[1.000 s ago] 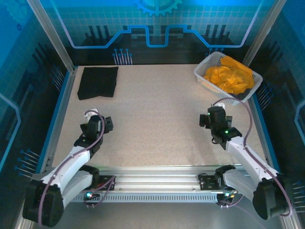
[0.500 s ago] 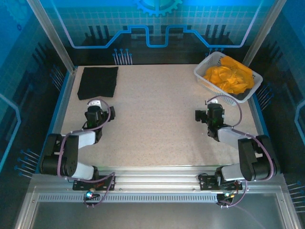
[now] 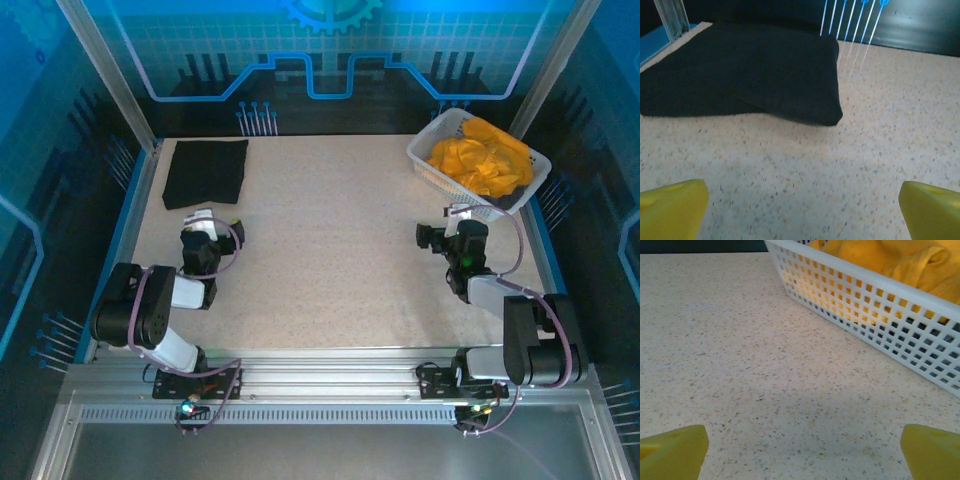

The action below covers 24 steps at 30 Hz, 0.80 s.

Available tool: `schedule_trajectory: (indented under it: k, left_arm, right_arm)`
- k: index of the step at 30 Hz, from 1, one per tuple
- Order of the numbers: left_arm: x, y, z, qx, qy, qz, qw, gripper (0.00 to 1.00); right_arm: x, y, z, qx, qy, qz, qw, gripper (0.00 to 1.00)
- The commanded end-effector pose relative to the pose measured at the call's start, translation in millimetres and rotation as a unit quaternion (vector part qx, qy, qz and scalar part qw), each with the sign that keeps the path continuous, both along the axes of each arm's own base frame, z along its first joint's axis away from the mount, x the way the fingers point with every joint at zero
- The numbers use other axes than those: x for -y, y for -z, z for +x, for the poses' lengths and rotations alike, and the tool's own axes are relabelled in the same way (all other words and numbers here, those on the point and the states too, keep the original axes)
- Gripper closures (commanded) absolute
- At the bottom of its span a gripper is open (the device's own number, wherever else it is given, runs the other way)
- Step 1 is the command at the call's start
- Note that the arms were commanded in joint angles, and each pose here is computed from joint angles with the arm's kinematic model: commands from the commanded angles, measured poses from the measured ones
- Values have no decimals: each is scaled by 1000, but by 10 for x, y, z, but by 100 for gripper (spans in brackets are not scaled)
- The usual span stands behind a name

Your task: Fold and stack the t-shirts

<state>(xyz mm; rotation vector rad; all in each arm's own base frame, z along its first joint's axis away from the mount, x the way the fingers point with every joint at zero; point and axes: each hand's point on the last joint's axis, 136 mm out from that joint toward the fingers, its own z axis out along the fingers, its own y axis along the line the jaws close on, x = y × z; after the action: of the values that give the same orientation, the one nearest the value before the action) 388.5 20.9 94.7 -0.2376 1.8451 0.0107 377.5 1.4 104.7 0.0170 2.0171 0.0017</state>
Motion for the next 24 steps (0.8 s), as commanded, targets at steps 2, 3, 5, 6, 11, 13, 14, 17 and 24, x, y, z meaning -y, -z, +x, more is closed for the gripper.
schedule_trajectory:
  k: [2,3,5,6,11,13,14,17,24]
  left_arm:
    - [-4,-37,20,-1,5,7,1000,1]
    - [-4,-35,19,-1,5,7,1000,1]
    - [-4,-38,20,-1,5,6,1000,1]
    - [-3,-37,20,-1,5,6,1000,1]
    - [-3,-38,21,-1,5,6,1000,1]
    - [-3,-37,18,-1,5,7,1000,1]
    - [-1,-38,19,-1,6,6,1000,1]
    - [1,-39,14,1,7,6,1000,1]
    - [-6,-33,18,-3,2,10,1000,1]
  right_arm:
    - [197,-116,56,24,28,33,999,0]
    - [312,-65,59,20,51,54,997,0]
    - [334,-54,96,17,54,61,997,0]
    - [285,-44,121,14,44,54,997,0]
    - [77,-78,103,34,-3,30,999,0]
    - [78,-89,76,43,1,27,999,0]
    - [69,-92,70,45,1,22,999,0]
    - [26,-90,59,51,1,7,999,0]
    - [-197,72,202,19,-55,-10,998,0]
